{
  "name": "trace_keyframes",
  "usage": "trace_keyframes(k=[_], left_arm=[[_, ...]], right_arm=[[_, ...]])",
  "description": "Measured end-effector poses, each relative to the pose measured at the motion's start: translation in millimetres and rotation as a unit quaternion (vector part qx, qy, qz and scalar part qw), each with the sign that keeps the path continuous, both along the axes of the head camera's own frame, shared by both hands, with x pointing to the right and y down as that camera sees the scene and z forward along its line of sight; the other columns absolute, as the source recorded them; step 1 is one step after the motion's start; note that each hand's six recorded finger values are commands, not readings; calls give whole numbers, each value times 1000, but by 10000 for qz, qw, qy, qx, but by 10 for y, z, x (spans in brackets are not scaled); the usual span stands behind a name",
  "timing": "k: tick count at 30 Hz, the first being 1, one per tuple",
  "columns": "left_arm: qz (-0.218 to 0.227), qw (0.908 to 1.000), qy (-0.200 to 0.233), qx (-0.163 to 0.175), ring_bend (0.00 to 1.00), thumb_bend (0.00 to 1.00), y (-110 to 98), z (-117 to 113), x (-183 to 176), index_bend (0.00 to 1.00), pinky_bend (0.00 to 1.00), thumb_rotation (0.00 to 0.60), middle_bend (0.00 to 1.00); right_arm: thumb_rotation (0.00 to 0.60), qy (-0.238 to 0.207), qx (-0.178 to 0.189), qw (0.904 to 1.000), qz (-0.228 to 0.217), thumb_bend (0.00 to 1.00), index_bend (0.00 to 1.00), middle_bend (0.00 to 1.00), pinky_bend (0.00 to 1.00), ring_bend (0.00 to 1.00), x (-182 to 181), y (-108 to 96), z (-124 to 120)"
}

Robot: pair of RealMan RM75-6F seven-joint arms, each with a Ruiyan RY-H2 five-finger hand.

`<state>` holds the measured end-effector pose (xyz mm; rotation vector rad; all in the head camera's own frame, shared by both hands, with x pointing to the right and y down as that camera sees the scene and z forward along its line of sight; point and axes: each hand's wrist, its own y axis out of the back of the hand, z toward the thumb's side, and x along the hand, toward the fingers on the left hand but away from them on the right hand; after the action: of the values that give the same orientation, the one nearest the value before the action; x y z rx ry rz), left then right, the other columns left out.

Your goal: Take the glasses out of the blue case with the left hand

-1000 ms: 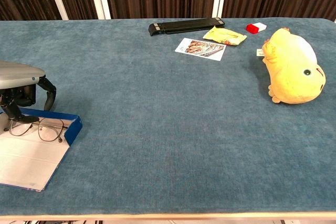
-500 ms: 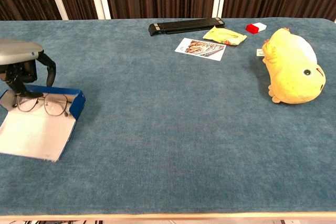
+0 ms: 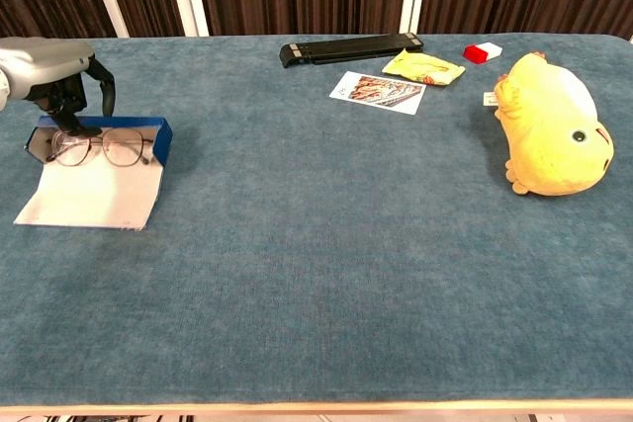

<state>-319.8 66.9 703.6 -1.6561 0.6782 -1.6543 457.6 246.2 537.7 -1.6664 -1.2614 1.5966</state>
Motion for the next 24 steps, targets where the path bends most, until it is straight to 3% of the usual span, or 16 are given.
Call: trace_keyframes(k=[9, 24], left_arm=[[-65, 9987, 83, 492, 876, 353, -152, 49, 58, 594, 969, 600, 981], [-39, 9986, 68, 523, 876, 353, -192, 112, 86, 583, 968, 600, 979]], right_arm=[[600, -5, -21, 10000, 12, 158, 0, 0, 200, 0, 2, -4, 9], [600, 8, -47, 10000, 21, 158, 0, 0, 200, 0, 1, -2, 17]])
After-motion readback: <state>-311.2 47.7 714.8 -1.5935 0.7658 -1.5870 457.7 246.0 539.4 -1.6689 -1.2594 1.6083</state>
